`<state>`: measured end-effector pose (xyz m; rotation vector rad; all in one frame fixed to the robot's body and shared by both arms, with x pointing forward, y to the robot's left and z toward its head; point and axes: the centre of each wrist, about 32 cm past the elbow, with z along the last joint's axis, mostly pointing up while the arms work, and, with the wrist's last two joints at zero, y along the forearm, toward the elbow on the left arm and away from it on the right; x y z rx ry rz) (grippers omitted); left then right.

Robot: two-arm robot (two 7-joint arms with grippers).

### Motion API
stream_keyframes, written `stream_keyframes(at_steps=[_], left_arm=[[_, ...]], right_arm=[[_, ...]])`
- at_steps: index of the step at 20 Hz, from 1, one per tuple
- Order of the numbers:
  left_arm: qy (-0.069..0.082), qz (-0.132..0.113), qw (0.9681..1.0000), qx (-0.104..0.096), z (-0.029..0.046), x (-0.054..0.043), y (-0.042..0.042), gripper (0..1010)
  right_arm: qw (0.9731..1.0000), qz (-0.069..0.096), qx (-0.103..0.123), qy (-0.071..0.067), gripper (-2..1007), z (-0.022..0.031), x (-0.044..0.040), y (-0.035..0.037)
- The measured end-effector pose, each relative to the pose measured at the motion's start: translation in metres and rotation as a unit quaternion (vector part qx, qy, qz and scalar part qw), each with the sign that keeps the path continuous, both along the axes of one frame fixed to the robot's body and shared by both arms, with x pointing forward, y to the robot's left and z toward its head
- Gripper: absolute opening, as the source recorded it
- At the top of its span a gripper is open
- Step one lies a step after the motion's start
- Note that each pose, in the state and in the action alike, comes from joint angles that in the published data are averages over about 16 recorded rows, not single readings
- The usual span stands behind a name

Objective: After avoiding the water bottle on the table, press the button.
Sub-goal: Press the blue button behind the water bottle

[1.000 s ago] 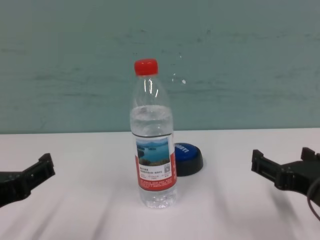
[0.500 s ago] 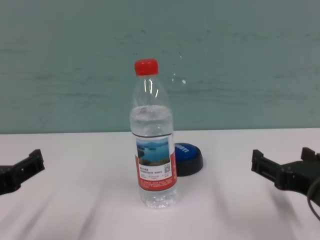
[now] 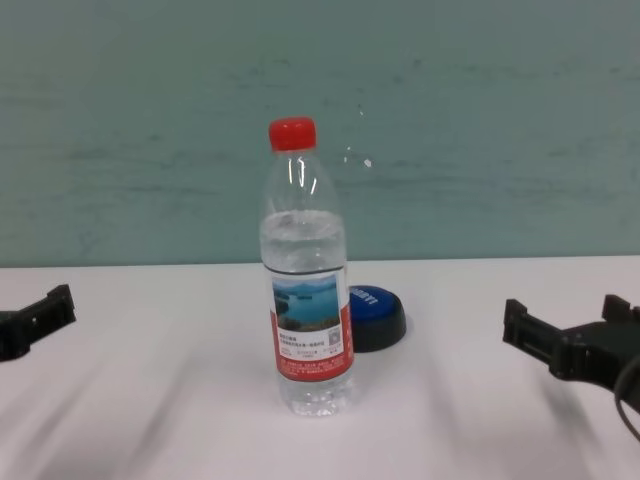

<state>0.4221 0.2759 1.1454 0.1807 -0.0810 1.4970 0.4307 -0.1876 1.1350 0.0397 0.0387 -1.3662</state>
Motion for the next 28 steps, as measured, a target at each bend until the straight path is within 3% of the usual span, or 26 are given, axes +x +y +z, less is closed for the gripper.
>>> stream_keyframes(at_steps=[11, 28], left_arm=[[0.013, -0.011, 0.9997, 0.019, 0.0048, 0.0371, 0.0120, 1004], [0.030, -0.041, 0.9974, 0.050, 0.0135, 0.0896, 0.0087, 1005]], right_arm=[[1.0000, 0.000, 0.000, 0.000, 1003, 0.0000, 0.0000, 0.0000], [1.0000, 0.000, 0.000, 0.000, 1003, 0.0000, 0.0000, 0.0000]])
